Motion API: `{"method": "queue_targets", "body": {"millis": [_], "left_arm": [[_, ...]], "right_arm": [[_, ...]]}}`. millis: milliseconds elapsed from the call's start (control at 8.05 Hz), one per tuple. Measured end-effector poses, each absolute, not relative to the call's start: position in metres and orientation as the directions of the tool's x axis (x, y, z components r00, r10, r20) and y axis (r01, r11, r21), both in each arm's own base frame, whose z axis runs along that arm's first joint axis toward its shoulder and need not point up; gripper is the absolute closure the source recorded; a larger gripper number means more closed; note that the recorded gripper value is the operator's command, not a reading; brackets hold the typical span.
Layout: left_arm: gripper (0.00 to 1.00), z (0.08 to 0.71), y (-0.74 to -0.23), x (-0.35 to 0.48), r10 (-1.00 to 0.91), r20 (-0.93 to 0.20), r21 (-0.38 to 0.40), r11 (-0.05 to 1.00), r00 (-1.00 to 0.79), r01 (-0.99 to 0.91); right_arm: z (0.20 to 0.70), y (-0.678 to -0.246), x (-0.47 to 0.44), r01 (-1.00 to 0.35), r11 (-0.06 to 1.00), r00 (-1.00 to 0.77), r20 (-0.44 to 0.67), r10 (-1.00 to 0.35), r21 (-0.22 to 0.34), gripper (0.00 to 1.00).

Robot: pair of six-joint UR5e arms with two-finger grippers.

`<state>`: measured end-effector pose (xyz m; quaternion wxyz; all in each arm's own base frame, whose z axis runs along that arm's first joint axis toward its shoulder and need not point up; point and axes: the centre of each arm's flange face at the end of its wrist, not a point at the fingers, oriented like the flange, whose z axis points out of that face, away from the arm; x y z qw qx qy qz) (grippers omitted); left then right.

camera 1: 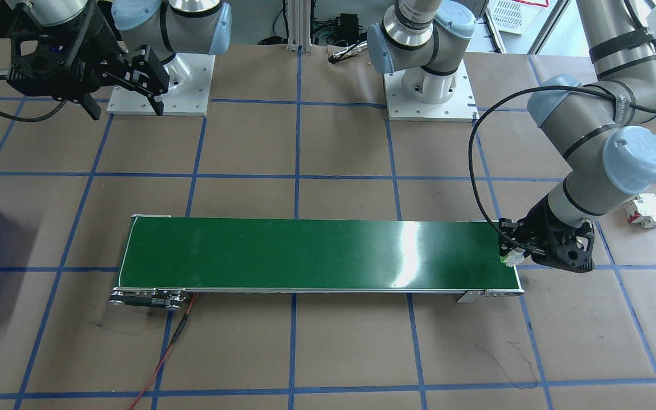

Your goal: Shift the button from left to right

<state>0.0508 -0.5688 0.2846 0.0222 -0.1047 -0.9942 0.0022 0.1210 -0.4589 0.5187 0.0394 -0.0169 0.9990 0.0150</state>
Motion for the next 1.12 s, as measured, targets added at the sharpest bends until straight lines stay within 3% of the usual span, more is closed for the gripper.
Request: {"method": "queue_targets", "body": {"millis": [621, 745, 869, 1118], "left_arm": [[0.97, 0.2744, -0.5697, 0.0496, 0.207, 0.052, 0.006, 0.978, -0.977, 0.208], [0.86, 0.2734, -0.5695, 0.0489, 0.205, 0.054, 0.009, 0.979, -0.977, 0.206], [0.30, 0.2733, -0.5693, 0.0478, 0.205, 0.055, 0.010, 0.978, -0.977, 0.206], [0.00, 0.2724, -0.5682, 0.0458, 0.197, 0.060, 0.017, 0.980, -0.979, 0.199]], "right_arm": [[0.5199, -0.4601, 0.1210, -0.034, 0.999, -0.996, -0.080, -0.033, 0.017, 0.00], [0.5201, -0.4603, 0.1209, -0.034, 0.999, -0.996, -0.080, -0.033, 0.015, 0.00], [0.5202, -0.4604, 0.1209, -0.034, 0.999, -0.996, -0.080, -0.033, 0.014, 0.00], [0.5203, -0.4605, 0.1209, -0.034, 0.999, -0.996, -0.080, -0.033, 0.013, 0.00]]}}
